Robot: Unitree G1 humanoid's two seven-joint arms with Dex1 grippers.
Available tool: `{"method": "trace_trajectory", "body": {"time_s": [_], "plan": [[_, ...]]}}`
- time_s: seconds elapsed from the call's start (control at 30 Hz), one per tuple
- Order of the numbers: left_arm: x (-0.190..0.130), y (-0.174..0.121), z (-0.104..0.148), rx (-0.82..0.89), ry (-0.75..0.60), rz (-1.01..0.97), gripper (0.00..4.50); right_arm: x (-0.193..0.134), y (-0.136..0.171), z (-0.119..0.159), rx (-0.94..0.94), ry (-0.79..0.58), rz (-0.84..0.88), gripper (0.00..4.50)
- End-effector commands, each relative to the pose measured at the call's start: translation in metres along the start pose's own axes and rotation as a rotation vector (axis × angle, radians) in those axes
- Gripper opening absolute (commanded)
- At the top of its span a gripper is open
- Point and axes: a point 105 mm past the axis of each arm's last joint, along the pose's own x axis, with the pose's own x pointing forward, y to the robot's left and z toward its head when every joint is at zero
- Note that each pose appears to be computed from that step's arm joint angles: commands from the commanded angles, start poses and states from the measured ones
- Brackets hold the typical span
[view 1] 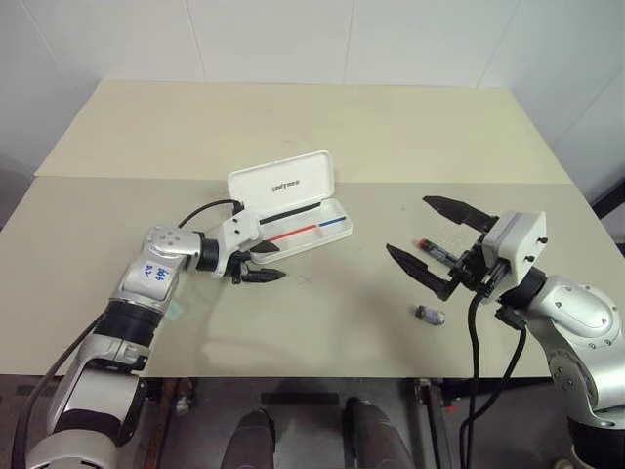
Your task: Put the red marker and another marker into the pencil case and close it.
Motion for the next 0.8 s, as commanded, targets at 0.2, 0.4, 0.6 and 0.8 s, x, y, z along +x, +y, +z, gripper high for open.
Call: {"method": "trace_trajectory", "body": {"time_s": [0.2,0.4,0.6,0.8], "plan": [[-0.001,0.003,-0.005,-0.008,0.062,-0.022,0.39,0.001,-0.005,0.025,-0.064,-0.08,-0.032,4.5],[-0.002,0.003,-0.003,0.027,0.08,-0.045,0.02,0.004,-0.007,0.029,-0.066,-0.095,-0.034,4.5],[-0.004,-0.001,0.016,0.085,0.02,-0.07,0.02,0.003,-0.007,0.025,-0.058,-0.079,-0.016,4.5],[-0.007,-0.028,0.035,0.113,-0.033,-0.131,0.02,-0.006,-0.012,0.019,-0.05,-0.032,-0.007,4.5]]}}
